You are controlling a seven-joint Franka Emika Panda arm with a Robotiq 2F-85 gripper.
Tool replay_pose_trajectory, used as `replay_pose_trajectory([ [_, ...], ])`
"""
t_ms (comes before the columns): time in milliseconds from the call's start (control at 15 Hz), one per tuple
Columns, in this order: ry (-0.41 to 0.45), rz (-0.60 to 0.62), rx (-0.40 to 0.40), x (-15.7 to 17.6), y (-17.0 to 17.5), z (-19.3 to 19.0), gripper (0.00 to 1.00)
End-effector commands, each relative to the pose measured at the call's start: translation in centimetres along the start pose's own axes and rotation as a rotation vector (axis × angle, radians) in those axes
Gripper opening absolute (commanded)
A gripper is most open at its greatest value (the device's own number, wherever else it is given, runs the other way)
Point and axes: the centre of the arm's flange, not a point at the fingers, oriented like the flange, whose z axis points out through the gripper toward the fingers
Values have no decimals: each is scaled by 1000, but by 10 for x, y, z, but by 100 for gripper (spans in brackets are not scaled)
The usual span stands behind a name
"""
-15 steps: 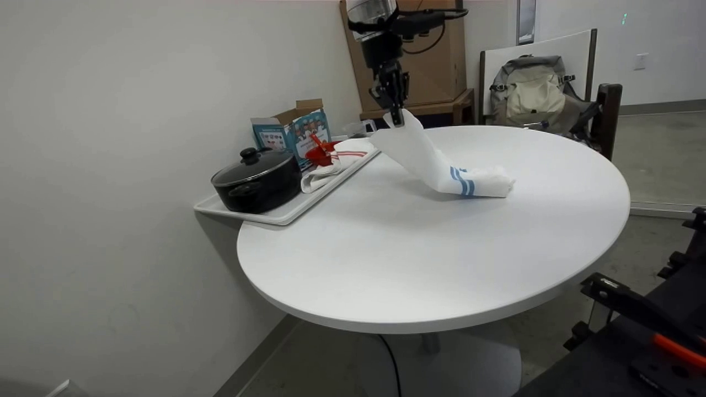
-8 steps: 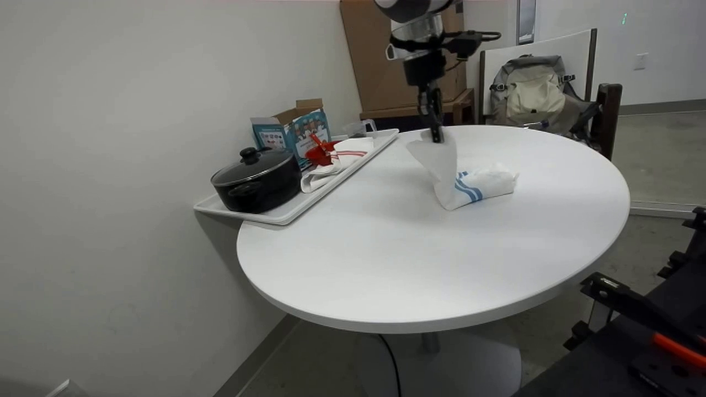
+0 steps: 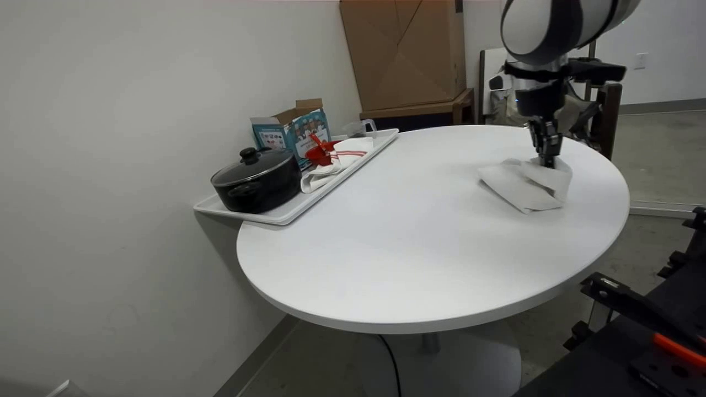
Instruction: Fold the towel on the table
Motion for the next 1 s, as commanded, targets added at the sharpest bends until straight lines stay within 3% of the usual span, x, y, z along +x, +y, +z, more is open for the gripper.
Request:
replay_pose_trajectory([
  [0,-24,-24,-39,-47,-13,13,52],
  [467,-42,21,-30,-70,-15,16,100],
  [933,12,362,134,-61,-1,-23,100],
])
